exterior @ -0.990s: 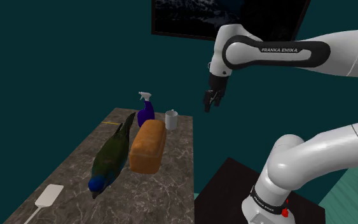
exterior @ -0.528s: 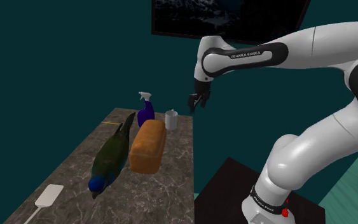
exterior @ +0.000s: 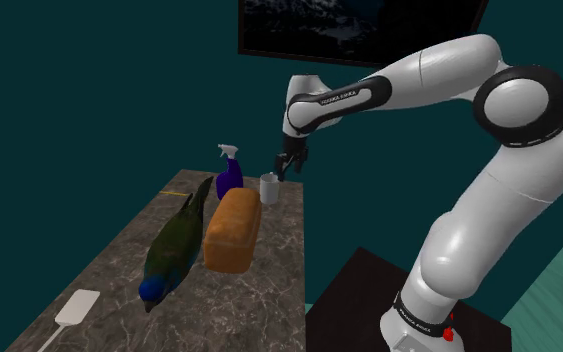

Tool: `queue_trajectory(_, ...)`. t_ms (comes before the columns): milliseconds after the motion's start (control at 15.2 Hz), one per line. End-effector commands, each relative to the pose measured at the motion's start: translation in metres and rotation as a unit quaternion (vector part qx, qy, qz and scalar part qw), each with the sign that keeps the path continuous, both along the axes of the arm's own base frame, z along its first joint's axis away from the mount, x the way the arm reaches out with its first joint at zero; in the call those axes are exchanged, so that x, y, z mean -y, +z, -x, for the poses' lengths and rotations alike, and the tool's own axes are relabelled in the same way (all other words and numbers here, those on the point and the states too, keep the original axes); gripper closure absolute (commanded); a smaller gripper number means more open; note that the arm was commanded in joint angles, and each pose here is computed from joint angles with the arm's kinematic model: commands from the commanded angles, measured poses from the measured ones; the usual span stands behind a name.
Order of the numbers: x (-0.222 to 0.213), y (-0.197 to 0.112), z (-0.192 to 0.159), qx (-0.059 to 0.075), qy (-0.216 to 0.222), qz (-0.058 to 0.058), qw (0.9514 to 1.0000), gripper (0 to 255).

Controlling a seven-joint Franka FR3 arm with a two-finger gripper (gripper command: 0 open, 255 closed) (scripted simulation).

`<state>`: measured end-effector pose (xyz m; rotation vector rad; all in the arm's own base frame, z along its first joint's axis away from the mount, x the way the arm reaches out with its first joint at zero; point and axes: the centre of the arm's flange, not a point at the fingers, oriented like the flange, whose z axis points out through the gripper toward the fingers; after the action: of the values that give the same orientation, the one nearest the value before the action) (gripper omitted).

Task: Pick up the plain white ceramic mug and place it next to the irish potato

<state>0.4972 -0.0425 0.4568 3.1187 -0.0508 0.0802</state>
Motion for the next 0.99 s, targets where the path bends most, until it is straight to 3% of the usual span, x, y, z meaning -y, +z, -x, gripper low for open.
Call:
queue_trajectory(0, -0.002, -0.014, -0.023, 0.002, -0.001, 0.001, 1.0000, 0)
queue_trajectory(594, 0.009, -0.069, -0.123, 0.011, -0.006, 0.004, 0.9999, 0)
queue_trajectory(924, 0.009, -0.095, -0.125, 0.011, -0.006, 0.004, 0.9999, 0)
